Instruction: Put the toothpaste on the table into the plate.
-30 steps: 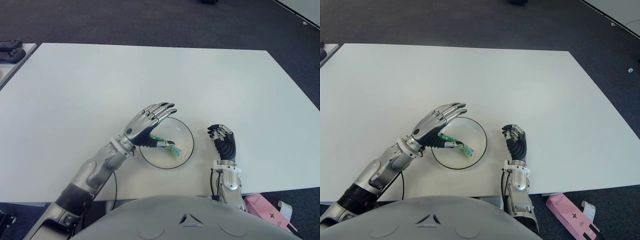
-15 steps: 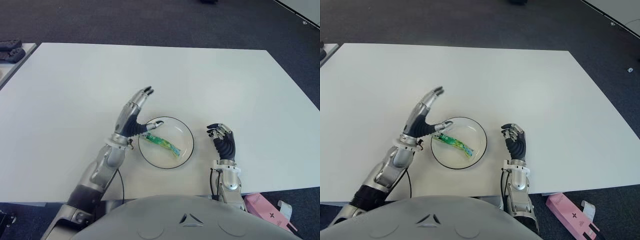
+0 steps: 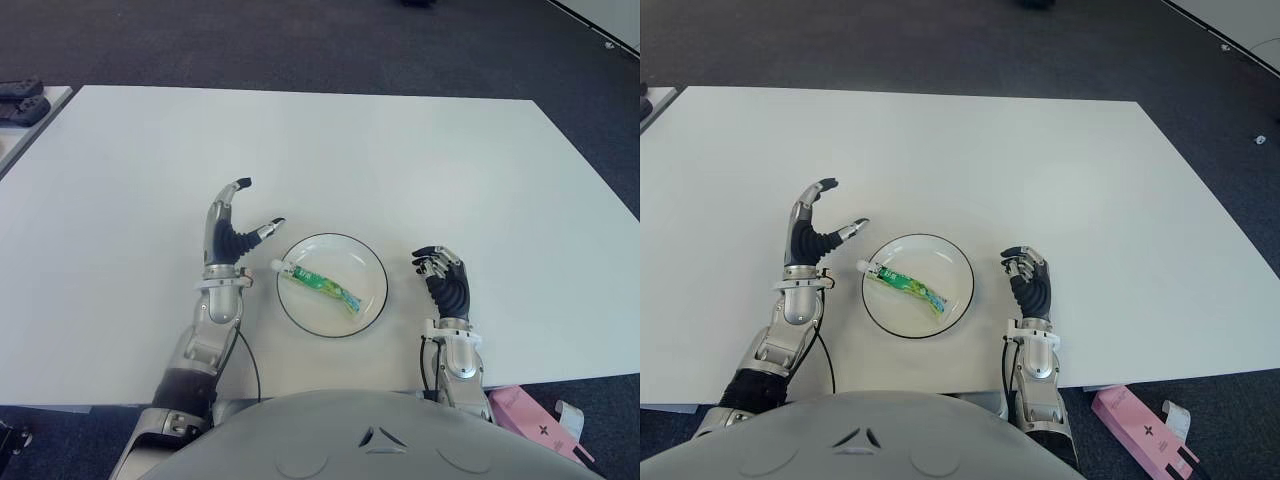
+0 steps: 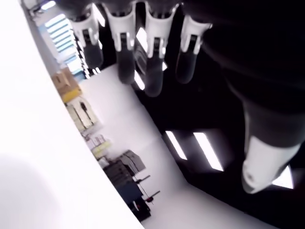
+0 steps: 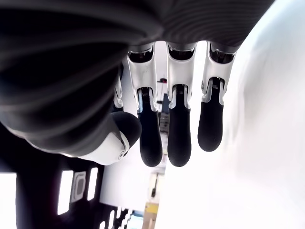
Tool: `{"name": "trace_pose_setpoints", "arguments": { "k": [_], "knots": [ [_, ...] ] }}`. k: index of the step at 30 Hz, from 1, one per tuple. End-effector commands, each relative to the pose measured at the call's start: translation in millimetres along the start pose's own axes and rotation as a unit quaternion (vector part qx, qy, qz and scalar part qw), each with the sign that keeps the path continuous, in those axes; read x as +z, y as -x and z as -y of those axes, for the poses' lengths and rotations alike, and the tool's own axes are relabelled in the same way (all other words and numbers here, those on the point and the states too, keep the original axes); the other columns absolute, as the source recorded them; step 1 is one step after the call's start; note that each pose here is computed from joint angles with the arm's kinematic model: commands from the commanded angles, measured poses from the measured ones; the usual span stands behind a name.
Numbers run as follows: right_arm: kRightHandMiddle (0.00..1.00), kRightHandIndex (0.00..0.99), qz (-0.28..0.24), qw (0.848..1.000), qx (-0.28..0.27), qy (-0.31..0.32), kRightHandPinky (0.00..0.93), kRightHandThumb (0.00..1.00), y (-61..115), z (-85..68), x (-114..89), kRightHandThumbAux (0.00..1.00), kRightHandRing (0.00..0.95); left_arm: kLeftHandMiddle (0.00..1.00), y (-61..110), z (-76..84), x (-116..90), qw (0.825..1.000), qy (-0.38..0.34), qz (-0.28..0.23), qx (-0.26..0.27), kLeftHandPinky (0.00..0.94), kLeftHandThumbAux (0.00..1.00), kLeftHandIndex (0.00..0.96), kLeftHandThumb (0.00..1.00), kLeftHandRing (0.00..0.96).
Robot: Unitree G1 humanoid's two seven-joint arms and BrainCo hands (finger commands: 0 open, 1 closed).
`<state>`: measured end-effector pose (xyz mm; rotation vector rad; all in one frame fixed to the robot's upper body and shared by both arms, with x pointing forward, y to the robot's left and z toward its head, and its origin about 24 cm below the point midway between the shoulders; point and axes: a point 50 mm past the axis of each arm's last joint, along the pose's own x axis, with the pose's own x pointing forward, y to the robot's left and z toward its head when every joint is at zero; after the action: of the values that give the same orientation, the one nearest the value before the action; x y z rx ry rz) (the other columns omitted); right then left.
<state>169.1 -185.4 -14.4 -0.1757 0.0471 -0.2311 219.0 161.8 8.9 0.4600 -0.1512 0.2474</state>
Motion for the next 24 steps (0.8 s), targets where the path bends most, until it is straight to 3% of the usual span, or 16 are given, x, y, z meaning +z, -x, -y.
{"name": "trace_pose_setpoints", "arguments": {
  "k": [1,13,24],
  "knots": [
    [0.470,0.427,-0.006,1.000,-0.003,-0.002,0.485,0.711,-3.2,-2.6,-1.3,0.731,0.481,0.308,4.4,2.3,-8.9,0.999,0.026,-0.047,-0.007,0.194,0.643,0.290,0.000,0.233],
    [0.475,0.427,-0.002,1.000,-0.009,-0.004,0.488,0.712,-6.8,-3.5,-2.0,0.731,0.479,0.415,1.9,-2.1,-20.0,0.990,0.131,-0.054,0.017,0.360,0.842,0.425,0.000,0.376],
    [0.477,0.427,-0.008,1.000,-0.011,-0.002,0.474,0.711,-11.8,-3.8,-5.3,0.731,0.470,0.441,6.9,1.1,-29.5,0.987,0.147,-0.057,0.033,0.421,0.893,0.470,0.000,0.447]
  ]
}}
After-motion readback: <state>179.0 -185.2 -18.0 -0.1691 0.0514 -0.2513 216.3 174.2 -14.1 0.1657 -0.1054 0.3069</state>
